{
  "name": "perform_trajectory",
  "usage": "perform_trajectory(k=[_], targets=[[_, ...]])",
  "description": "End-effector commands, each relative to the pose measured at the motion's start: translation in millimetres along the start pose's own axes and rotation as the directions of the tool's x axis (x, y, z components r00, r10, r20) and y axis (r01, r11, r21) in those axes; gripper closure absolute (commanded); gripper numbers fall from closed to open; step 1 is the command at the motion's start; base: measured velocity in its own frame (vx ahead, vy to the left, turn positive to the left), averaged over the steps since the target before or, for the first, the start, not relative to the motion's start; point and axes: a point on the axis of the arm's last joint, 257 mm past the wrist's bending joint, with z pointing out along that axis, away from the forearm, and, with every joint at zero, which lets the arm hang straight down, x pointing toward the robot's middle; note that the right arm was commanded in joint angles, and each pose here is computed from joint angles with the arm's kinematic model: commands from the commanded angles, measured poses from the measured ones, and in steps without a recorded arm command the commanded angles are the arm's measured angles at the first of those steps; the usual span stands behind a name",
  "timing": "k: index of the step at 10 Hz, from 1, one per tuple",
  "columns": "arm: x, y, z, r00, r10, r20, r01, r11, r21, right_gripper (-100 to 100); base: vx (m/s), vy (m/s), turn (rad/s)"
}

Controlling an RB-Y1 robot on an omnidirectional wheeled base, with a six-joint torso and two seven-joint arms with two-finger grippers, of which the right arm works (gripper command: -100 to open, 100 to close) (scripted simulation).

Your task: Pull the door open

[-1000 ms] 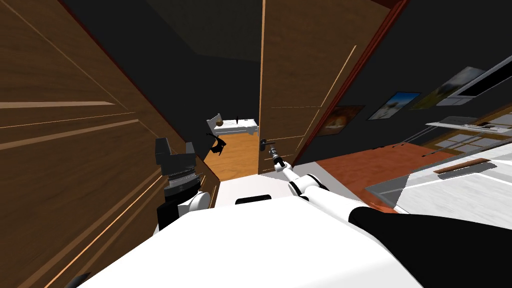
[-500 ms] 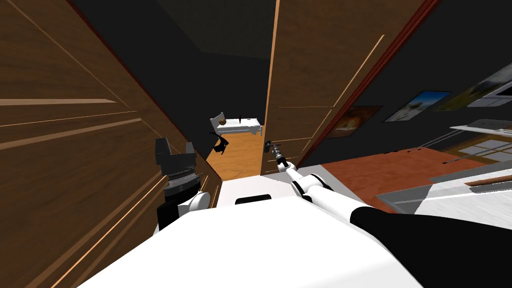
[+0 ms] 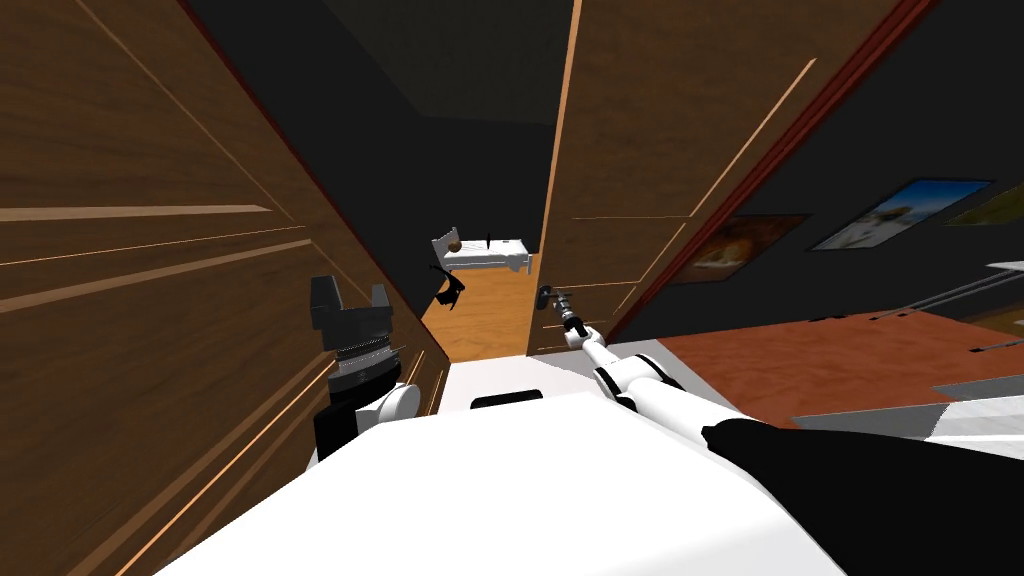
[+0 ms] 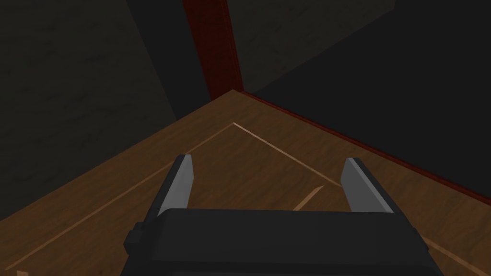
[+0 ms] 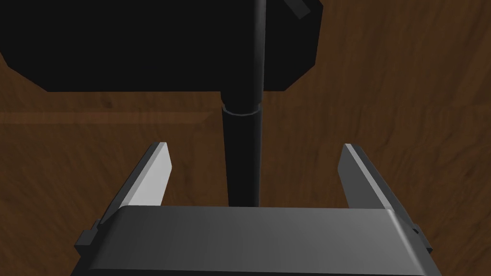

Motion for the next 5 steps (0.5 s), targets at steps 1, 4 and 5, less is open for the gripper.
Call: perform_trajectory(k=[1,4,5], targets=[[-14.5,0.3,-1.3,1.0,0.001,0.014,-0.001,1.0,0.002,-100,0.118,0.038,0.078],[-28.9,3.5,-3.7,1.0,-0.003,0.026,0.003,1.0,0.002,-100,0.071,0.023,0.067],[-28.9,3.5,-3.7,1.0,-0.003,0.026,0.003,1.0,0.002,100,-0.011,-0.003,-0.038]])
